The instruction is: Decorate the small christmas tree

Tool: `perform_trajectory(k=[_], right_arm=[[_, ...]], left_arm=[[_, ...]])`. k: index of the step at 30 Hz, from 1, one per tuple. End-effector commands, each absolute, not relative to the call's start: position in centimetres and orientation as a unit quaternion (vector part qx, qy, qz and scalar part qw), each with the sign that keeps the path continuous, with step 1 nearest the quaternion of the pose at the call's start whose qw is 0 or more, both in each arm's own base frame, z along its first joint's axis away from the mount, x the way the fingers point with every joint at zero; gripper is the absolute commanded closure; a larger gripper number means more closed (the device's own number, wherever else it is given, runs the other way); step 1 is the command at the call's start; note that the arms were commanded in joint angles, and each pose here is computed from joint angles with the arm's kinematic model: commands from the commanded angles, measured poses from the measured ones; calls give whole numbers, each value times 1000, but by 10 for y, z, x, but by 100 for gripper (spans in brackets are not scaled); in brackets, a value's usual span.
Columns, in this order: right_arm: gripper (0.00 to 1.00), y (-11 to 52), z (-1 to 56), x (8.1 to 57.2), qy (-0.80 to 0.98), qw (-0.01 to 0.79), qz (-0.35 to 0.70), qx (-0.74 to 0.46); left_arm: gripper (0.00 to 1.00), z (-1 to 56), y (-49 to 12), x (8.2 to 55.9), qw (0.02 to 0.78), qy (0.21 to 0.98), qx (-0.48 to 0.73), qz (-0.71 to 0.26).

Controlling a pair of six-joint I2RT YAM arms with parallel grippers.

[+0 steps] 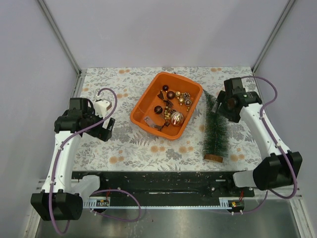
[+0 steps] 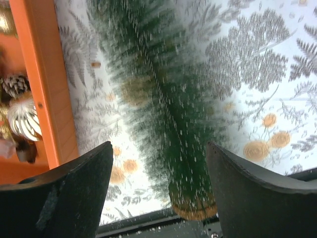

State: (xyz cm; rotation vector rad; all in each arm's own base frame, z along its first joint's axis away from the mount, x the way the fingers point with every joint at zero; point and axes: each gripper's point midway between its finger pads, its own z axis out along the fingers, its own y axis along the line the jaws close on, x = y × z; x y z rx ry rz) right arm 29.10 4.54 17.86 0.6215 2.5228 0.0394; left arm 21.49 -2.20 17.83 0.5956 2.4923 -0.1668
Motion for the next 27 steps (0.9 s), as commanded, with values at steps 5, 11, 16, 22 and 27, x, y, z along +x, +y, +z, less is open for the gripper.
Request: perform_trajectory(k=[5,11,16,22,27], right_arm=[[17,23,195,374,924,303,17,234],[18,32,155,394,944,255,18,208],[19,37,129,390,947,251,31,199],[37,34,101,380,954,225,19,198],[55,34,86,374,958,205,11,199]], left_arm=[[1,181,-26,231,301,921,237,-70],[1,191,-30,233,317,914,240,-76],[1,196,-31,234,324,912,241,-76],[1,191,-32,234,315,916,235,-82],[1,187,-32,233,309,918,233,-87]])
